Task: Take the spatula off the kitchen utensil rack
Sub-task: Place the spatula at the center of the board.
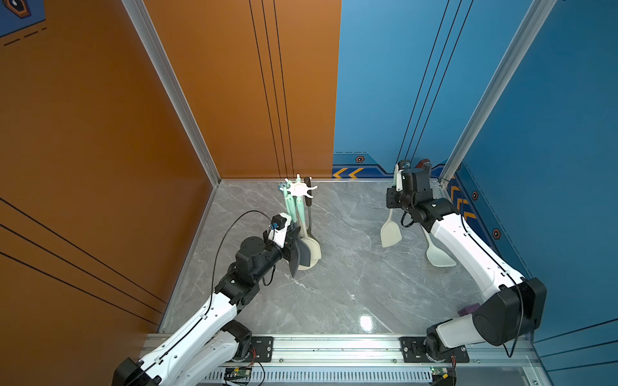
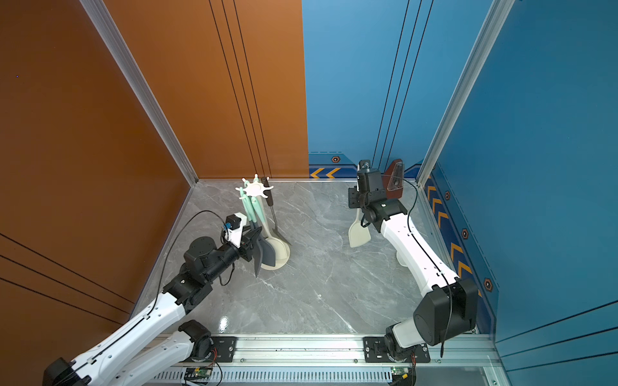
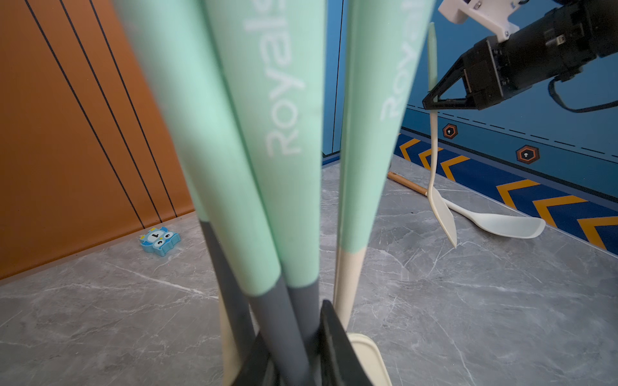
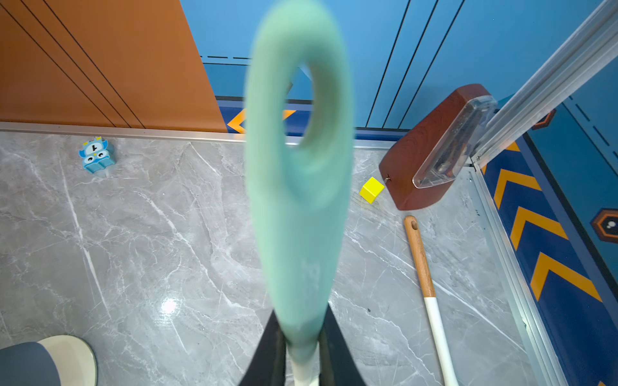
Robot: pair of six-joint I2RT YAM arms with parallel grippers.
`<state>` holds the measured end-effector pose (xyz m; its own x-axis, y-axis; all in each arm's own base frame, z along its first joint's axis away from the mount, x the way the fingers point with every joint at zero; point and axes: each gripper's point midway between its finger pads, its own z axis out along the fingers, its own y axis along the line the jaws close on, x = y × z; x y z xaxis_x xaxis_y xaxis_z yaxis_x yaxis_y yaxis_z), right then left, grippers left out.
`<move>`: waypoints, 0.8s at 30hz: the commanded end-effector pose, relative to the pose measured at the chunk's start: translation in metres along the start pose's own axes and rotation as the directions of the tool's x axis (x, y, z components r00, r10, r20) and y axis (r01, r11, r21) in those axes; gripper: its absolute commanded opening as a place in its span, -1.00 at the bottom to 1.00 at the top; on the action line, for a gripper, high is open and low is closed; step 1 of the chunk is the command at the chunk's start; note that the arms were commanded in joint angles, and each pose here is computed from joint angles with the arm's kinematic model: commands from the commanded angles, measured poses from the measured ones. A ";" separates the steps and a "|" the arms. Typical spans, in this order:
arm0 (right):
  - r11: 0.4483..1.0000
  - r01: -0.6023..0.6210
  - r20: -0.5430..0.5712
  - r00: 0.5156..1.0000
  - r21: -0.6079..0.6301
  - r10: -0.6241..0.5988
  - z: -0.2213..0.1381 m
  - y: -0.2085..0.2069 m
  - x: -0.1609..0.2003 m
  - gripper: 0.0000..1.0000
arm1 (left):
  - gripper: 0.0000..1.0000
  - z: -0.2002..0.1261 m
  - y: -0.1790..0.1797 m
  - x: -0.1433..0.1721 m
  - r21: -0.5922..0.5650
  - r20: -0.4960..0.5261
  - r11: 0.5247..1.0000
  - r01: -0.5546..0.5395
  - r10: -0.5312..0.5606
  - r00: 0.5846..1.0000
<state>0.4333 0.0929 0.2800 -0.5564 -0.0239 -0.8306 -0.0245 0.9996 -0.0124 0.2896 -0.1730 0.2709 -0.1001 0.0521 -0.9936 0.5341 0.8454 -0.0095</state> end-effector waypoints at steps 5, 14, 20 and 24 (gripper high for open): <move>0.993 -0.015 -0.102 0.994 0.121 0.028 0.017 -0.035 0.023 -0.98 | -0.57 -0.001 0.002 0.011 -0.014 -0.028 0.999 -0.039 0.039 0.999; 0.988 -0.017 -0.207 0.977 0.152 0.048 0.038 -0.059 0.041 -0.98 | -0.57 0.000 0.003 0.014 -0.019 -0.038 0.999 -0.038 0.038 0.999; 0.988 0.004 -0.270 0.962 0.157 0.039 0.052 -0.064 0.050 -0.98 | -0.57 0.001 0.004 0.016 -0.022 -0.044 0.999 -0.040 0.039 0.998; 0.983 0.027 -0.314 0.949 0.181 0.031 0.063 -0.066 0.062 -0.99 | -0.57 0.002 0.004 0.019 -0.019 -0.050 0.999 -0.040 0.039 0.998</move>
<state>0.4542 0.0308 0.2003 -0.7602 0.0189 -0.6494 0.1115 0.9885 -0.1017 0.2897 -0.1728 0.2709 -0.1001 0.0521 -0.9936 0.5331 0.8460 -0.0094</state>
